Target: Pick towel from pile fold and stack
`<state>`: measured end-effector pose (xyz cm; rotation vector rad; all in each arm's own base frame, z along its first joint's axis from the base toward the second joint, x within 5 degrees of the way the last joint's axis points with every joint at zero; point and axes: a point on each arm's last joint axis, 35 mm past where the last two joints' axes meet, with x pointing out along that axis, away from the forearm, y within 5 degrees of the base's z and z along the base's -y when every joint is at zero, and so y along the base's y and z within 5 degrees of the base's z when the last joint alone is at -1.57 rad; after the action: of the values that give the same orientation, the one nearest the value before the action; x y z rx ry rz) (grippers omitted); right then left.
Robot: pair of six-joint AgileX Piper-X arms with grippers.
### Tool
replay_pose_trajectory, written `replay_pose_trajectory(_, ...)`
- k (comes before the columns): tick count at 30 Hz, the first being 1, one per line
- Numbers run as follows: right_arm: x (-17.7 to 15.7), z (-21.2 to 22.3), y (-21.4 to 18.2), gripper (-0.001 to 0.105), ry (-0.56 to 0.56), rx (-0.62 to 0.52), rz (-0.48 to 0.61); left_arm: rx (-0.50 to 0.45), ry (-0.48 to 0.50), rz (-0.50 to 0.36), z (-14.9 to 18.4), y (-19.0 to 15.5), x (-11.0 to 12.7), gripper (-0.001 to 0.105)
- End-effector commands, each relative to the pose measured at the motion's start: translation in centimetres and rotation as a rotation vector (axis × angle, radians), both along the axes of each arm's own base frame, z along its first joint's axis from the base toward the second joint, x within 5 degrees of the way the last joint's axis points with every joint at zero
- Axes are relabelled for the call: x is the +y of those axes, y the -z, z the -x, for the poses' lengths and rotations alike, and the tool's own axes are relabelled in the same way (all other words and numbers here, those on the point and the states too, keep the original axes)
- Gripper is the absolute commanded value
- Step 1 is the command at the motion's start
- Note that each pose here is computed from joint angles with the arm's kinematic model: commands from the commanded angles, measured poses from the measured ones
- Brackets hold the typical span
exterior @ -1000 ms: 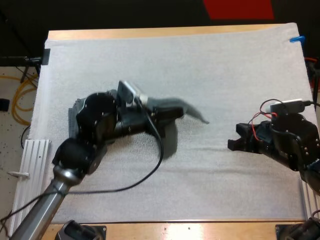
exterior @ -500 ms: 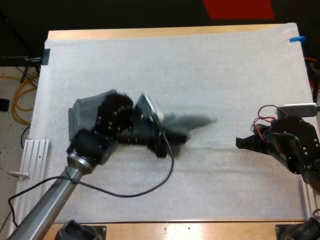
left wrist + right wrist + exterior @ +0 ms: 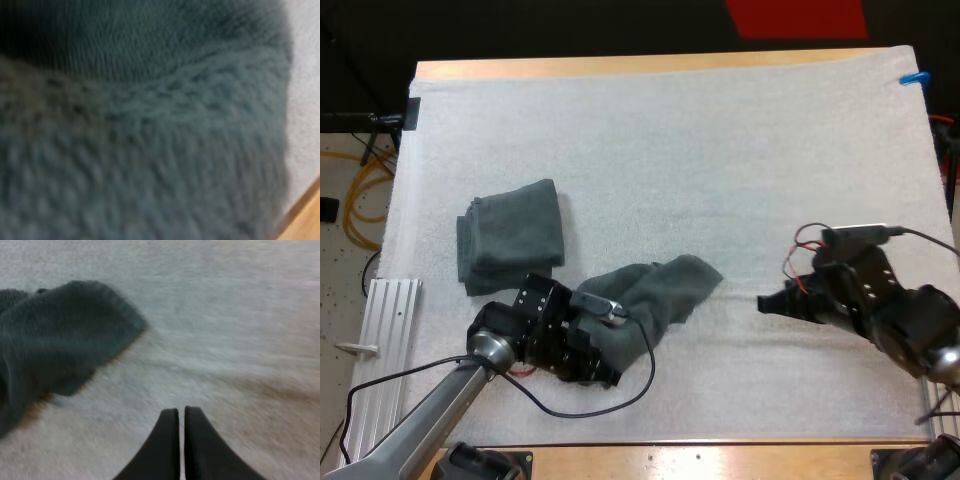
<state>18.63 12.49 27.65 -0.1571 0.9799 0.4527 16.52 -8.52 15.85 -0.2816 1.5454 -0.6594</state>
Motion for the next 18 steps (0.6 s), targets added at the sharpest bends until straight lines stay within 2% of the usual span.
replay_pose_trajectory(1, 0.7, -0.9, 0.4, 0.0, -0.026, -0.027, -0.037, -0.005, -0.001, -0.025, 0.1, -0.1, 0.2, 0.0)
replay_pose_trajectory(7, 2.9, -4.0, 4.2, 0.0, -0.137, -0.016, 0.028, -0.026, -0.017, -0.15, 0.2, 0.1, 0.6, 0.0)
replay_pose_trajectory(12, 4.2, -5.8, 7.3, 0.0, -0.237, 0.06, 0.12, -0.026, -0.017, -0.157, 0.2, 0.1, 0.6, 0.0)
replay_pose_trajectory(15, 5.1, -7.1, 8.2, 0.012, -0.279, 0.075, 0.146, -0.029, -0.019, -0.166, 0.2, 0.1, 0.7, 0.0)
replay_pose_trajectory(17, 5.7, -8.1, 8.5, 0.033, -0.296, 0.084, 0.142, -0.029, -0.019, -0.166, 0.2, 0.1, 0.7, 0.0)
replay_pose_trajectory(18, 5.9, -8.3, 8.7, 0.039, -0.297, 0.088, 0.144, -0.029, -0.019, -0.166, 0.2, 0.1, 0.7, 0.0)
